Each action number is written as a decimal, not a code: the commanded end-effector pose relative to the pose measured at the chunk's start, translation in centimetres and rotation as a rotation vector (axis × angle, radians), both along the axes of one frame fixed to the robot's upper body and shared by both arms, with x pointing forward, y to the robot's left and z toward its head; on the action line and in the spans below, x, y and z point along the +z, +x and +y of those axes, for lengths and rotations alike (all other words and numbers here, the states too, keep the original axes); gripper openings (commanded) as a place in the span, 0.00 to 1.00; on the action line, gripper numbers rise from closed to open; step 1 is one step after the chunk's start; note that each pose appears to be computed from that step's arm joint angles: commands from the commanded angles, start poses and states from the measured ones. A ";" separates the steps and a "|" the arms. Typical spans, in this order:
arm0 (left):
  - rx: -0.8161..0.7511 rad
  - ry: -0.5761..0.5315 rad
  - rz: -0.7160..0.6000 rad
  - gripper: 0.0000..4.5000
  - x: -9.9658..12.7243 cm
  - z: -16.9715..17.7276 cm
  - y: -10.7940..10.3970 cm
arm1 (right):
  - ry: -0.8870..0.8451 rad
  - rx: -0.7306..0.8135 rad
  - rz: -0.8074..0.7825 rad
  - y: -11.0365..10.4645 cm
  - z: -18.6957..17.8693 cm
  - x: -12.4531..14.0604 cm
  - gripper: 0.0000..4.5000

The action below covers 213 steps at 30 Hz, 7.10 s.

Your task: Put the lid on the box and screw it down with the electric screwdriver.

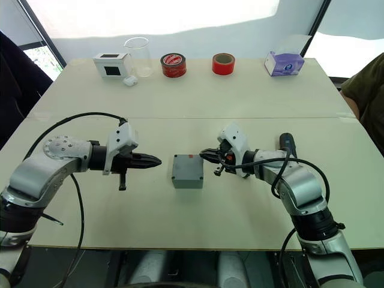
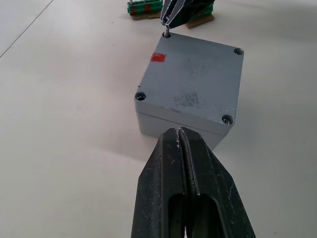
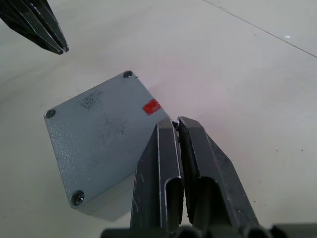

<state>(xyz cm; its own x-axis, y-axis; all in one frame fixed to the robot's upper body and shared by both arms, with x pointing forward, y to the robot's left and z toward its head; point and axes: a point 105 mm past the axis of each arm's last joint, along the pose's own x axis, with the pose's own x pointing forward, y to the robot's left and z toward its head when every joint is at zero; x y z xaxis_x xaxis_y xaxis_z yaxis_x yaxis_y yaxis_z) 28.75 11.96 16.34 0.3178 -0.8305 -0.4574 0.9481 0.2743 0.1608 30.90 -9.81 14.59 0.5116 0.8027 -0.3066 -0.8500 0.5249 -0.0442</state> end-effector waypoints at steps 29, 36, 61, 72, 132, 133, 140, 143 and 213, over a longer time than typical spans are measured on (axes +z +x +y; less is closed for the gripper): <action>-0.137 -0.148 -0.082 0.00 4.3 -3.2 -0.8 | 0.008 -0.333 -0.005 1.7 -10.4 6.3 0.98; -0.220 -0.171 -0.111 0.00 4.3 -5.8 -1.6 | -0.125 -0.571 0.258 -0.6 -16.9 7.0 0.98; -0.273 -0.202 -0.099 0.00 2.8 -7.9 -3.6 | -0.305 -0.646 0.800 -1.4 -19.4 -1.8 0.98; -0.240 -0.201 -0.099 0.00 2.7 -7.5 -3.7 | -0.390 -0.592 0.871 -2.6 -19.1 -3.7 0.45; -0.108 -0.016 -0.037 0.00 -1.9 -4.8 1.8 | 0.526 -0.123 -0.332 -0.5 2.7 6.9 0.40; -0.108 -0.015 -0.037 0.00 -1.9 -4.8 1.8 | 0.519 -0.126 -0.331 -0.5 2.6 6.7 0.40; -0.112 -0.008 -0.033 0.00 -2.2 -4.8 1.5 | 0.477 -0.132 -0.339 -0.2 2.2 5.5 0.40; -0.113 -0.006 -0.034 0.00 -2.2 -4.7 1.5 | 0.469 -0.137 -0.347 0.0 2.0 5.4 0.40; -0.128 0.062 -0.024 0.00 -3.8 -4.4 1.0 | 0.235 -0.183 -0.024 -1.3 2.3 -5.3 0.40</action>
<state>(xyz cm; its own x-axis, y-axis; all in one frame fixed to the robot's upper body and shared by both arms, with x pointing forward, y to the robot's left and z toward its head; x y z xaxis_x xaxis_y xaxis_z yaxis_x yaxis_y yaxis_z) 29.94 7.56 12.73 0.2283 -0.8440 -0.4854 0.9696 0.1518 0.1920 30.41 -8.00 15.64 0.6802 0.7222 0.1255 -0.7232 0.6891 -0.0457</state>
